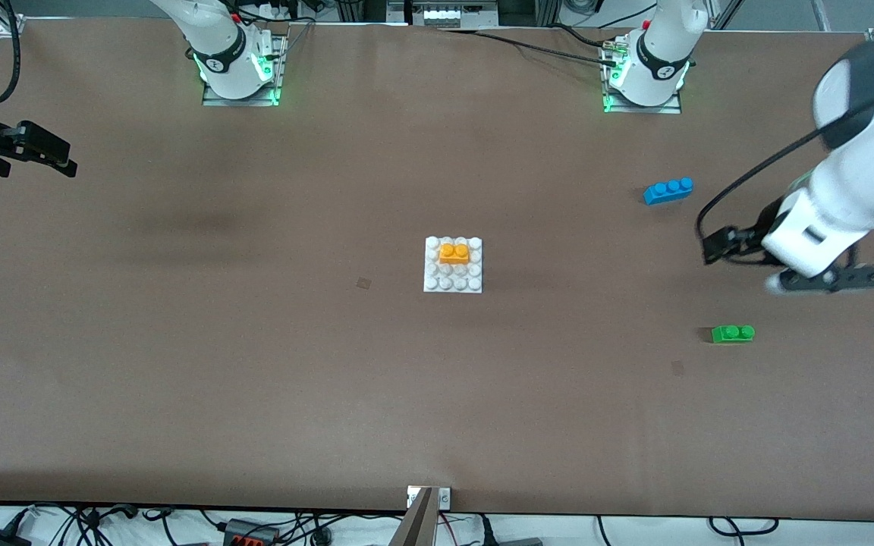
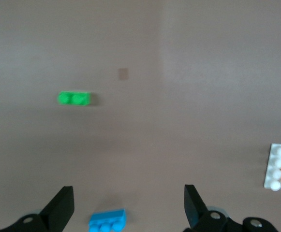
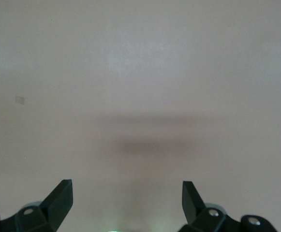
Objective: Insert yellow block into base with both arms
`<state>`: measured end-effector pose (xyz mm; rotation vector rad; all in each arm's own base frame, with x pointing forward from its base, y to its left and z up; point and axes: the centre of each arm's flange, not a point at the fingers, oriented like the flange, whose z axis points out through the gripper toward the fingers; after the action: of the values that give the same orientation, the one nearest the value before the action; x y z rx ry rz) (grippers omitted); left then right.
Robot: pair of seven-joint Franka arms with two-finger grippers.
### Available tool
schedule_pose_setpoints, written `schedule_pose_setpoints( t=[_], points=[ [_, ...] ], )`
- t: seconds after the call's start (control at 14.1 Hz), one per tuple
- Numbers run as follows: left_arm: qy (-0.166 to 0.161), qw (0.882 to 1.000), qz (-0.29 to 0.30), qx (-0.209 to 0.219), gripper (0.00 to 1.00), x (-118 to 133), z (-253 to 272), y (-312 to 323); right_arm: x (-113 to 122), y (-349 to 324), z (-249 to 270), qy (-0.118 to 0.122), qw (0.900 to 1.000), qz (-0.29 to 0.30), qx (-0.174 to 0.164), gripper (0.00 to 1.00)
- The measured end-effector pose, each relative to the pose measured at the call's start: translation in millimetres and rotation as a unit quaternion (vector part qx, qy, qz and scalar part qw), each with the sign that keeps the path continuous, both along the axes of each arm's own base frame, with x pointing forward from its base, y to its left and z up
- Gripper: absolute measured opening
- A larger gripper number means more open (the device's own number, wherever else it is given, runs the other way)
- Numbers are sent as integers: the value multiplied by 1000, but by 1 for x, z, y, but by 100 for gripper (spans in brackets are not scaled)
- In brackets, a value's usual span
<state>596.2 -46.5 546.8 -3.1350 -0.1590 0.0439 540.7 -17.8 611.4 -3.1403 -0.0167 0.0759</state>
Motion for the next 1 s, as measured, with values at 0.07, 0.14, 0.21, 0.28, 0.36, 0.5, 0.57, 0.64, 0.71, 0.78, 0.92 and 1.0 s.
schedule_pose_setpoints(
  t=[0.07, 0.14, 0.21, 0.28, 0.36, 0.5, 0.57, 0.64, 0.71, 0.78, 0.92, 1.0],
  points=[
    [-3, 1000, 9, 2, 100, -10, 17, 11, 0, 0, 0, 0, 1000, 0, 0, 100],
    [-2, 1000, 18, 4, 100, -20, 27, 21, 0, -1, 0, 0, 1000, -1, 0, 100],
    [9, 1000, 22, 5, 100, -26, 28, 26, 0, -2, 0, 0, 1000, -1, 0, 100],
    [23, 999, 23, 6, 100, -30, 24, 28, 0, -2, 0, 0, 1000, -2, 0, 100],
    [33, 999, 20, 6, 100, -31, 19, 26, 0, -3, 0, 0, 1000, -2, 0, 100],
    [38, 999, 13, 6, 100, -32, 14, 18, 0, -3, 0, 0, 1000, -3, 0, 100],
    [38, 999, 9, 6, 100, -32, 15, 14, 0, -4, 0, 0, 1000, -3, 0, 100],
    [37, 999, 6, 6, 100, -33, 15, 10, 0, -4, 0, 0, 1000, -3, 0, 100],
    [37, 999, 4, 6, 100, -33, 15, 8, 0, -4, 0, 0, 1000, -3, 0, 100],
    [37, 999, 4, 6, 100, -33, 15, 7, 0, -4, 0, 0, 1000, -3, 0, 100],
    [37, 999, 3, 6, 100, -33, 15, 7, 0, -4, 0, 0, 1000, -3, 0, 100],
    [37, 999, 3, 6, 100, -33, 15, 7, 0, -4, 0, 0, 1000, -3, 0, 100]
  ],
)
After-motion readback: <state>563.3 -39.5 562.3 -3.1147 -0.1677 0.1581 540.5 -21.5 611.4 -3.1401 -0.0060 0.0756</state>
